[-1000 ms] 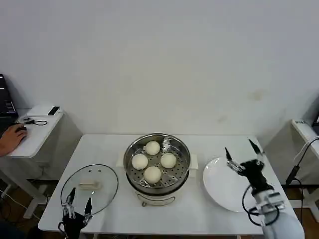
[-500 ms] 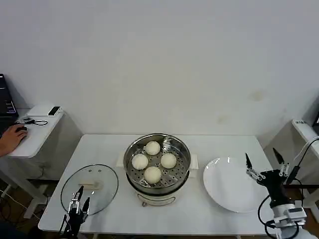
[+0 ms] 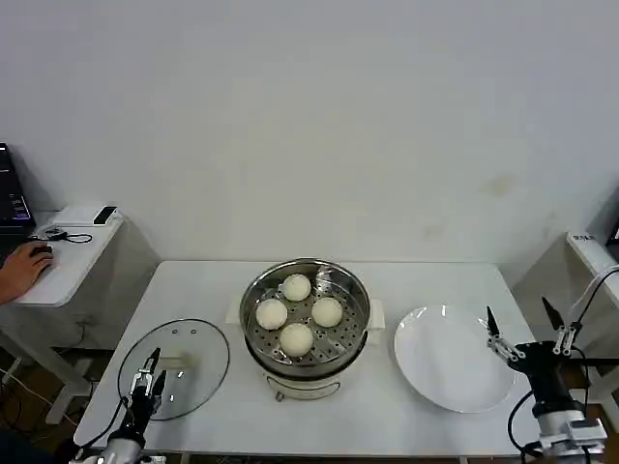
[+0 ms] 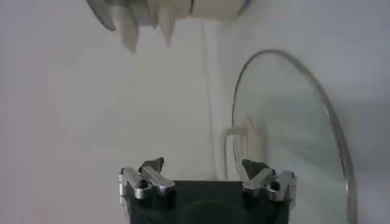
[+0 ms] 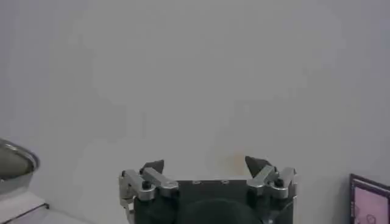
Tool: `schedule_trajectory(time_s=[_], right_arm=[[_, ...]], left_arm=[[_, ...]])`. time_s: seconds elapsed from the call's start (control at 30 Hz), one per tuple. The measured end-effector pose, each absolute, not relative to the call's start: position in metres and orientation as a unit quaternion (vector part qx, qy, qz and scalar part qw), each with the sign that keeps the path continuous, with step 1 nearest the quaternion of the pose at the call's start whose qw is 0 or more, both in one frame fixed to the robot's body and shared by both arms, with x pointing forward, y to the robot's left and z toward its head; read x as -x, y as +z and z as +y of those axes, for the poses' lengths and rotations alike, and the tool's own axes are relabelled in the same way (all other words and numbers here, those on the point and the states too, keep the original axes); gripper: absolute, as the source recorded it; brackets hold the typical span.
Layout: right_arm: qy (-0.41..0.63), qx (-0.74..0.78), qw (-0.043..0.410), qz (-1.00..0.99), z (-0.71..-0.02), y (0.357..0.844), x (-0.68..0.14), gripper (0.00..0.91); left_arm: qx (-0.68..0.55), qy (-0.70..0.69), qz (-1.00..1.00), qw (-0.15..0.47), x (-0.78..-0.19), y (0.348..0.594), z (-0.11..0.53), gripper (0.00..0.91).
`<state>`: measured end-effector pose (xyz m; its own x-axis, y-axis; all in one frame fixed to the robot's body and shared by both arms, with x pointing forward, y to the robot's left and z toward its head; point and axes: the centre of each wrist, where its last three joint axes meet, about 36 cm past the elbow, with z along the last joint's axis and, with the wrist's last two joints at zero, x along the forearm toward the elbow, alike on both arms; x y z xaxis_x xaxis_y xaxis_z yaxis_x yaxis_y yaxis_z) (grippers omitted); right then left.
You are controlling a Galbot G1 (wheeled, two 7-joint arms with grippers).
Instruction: Take steamed baozi put them in steamer then cover it.
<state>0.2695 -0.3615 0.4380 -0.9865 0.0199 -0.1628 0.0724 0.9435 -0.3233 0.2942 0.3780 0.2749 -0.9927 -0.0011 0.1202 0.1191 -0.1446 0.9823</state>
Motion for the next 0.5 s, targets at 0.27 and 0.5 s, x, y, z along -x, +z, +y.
schedule_trajectory(time_s=[0.27, 0.5], right_arm=[[-0.170, -0.030, 0.076, 0.982, -0.362, 0.439, -0.262, 0.907], [-0.172, -0.032, 0.073, 0.982, -0.363, 0.438, -0.260, 0.907]], left_arm=[[0.047, -0.765, -0.641, 0.038, -0.314, 0.274, 0.389, 0.907], [0.048, -0.767, -0.638, 0.039, -0.329, 0.272, 0.394, 0.907]])
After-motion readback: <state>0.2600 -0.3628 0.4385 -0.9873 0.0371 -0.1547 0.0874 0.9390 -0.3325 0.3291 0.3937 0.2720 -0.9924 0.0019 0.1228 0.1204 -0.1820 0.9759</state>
